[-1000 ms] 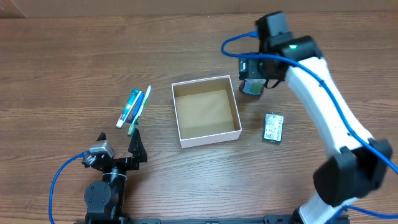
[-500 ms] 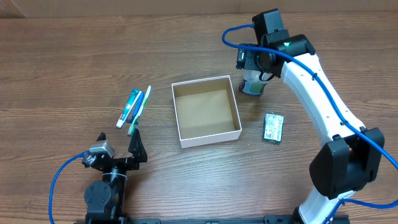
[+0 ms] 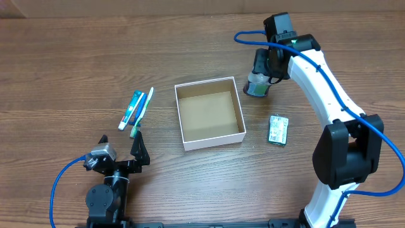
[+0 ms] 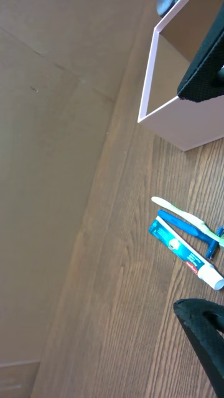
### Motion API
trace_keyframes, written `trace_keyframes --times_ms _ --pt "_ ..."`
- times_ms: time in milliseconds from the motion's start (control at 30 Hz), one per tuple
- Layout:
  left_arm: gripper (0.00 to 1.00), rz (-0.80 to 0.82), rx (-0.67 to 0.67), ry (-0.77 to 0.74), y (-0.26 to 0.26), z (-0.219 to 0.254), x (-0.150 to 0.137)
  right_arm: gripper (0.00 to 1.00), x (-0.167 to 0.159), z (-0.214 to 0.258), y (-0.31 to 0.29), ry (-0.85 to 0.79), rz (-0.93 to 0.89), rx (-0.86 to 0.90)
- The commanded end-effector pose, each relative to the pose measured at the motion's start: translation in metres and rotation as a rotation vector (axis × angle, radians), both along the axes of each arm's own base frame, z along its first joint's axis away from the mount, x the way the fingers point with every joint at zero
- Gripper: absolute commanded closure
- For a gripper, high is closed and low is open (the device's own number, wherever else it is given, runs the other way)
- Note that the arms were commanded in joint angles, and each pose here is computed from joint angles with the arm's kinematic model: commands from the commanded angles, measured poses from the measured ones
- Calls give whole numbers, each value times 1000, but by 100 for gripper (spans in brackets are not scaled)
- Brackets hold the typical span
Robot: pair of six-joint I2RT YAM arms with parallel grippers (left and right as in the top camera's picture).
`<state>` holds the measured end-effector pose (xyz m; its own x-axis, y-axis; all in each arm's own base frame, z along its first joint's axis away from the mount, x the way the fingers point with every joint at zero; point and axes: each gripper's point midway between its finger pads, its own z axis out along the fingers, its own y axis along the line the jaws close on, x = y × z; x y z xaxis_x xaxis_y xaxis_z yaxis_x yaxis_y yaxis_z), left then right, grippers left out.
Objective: Pack container
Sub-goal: 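Reach the right gripper to the soap pump bottle and grasp it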
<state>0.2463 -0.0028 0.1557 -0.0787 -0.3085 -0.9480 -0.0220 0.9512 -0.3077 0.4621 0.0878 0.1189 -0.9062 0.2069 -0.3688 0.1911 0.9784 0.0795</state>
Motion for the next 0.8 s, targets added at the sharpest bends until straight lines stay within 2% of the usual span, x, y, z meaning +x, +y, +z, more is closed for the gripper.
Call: trace_keyframes --times_ms 0,133,267,333,467,633,767 --pt "0 10 -14 -7 2 1 0 49 0 4 -1 -8 5 -2" --pt "0 10 -14 -7 2 1 0 49 0 8 -5 -10 22 -45" --pt "0 10 -14 -7 2 1 0 61 -1 9 -10 -9 25 -74" --pt "0 10 -14 -7 2 1 0 62 -1 9 -10 -9 31 -77" --pt "0 10 -14 -7 2 1 0 60 -1 9 -10 -8 34 -86" --pt "0 10 -13 -7 2 1 0 49 -1 15 -10 -22 34 -83" --pt "0 10 -14 -7 2 1 0 49 1 24 -10 -32 34 -80"
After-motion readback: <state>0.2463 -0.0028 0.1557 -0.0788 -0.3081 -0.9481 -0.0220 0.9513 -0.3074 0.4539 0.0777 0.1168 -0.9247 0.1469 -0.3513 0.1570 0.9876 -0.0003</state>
